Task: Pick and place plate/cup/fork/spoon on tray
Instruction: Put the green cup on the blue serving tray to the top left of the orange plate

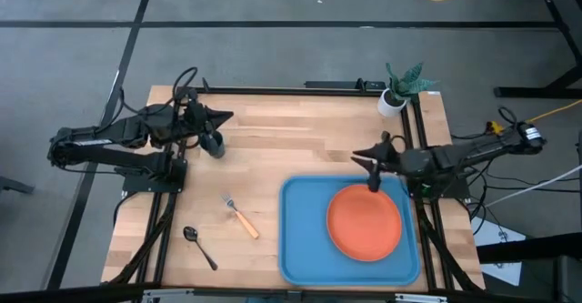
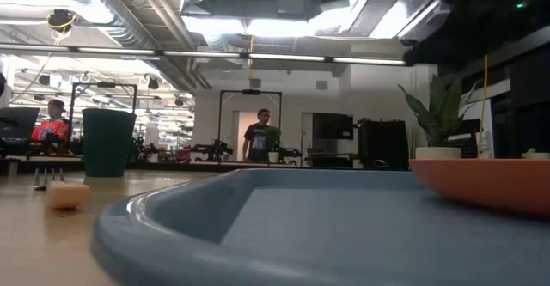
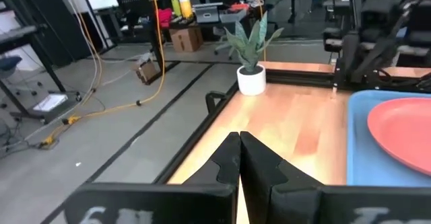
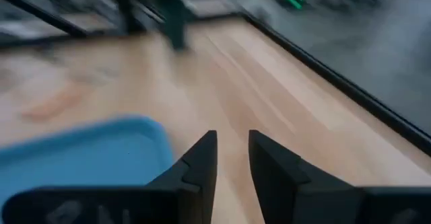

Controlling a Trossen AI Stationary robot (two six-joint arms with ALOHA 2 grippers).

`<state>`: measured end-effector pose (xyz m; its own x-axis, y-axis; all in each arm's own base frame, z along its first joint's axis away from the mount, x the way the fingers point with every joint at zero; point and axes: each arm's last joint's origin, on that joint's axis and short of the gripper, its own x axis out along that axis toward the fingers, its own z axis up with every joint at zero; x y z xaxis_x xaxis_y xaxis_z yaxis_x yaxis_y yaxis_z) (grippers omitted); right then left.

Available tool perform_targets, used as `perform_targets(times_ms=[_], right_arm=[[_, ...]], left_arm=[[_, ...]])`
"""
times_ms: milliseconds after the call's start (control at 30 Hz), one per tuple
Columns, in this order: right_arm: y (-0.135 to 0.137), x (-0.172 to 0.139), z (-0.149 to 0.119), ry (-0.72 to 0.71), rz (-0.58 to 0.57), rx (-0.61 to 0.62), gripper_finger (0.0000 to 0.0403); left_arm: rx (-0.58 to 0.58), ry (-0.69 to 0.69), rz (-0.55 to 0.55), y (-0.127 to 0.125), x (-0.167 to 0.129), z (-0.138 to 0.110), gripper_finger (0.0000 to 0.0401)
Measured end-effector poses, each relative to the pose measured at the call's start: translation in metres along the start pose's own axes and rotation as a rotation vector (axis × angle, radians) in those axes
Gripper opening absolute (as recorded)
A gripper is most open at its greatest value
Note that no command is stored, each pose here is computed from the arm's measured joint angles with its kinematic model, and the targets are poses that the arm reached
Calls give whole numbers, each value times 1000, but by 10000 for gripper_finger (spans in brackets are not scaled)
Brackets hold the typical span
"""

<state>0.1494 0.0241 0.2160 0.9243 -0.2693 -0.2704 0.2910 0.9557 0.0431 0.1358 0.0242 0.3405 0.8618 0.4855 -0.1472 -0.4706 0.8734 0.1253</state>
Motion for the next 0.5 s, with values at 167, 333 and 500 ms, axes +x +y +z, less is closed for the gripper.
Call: perform_targets(times_ms=[167, 333, 500], right_arm=[[1, -12, -6, -253, 325, -80, 90], [-1, -19, -18, -308, 435, -126, 90], [-8, -23, -36, -333, 439, -100, 90]], left_arm=[[-4, -1, -27, 0, 0, 0, 0], [-29, -1, -29, 0, 0, 0, 0], [-54, 28, -31, 0, 0, -3, 0]])
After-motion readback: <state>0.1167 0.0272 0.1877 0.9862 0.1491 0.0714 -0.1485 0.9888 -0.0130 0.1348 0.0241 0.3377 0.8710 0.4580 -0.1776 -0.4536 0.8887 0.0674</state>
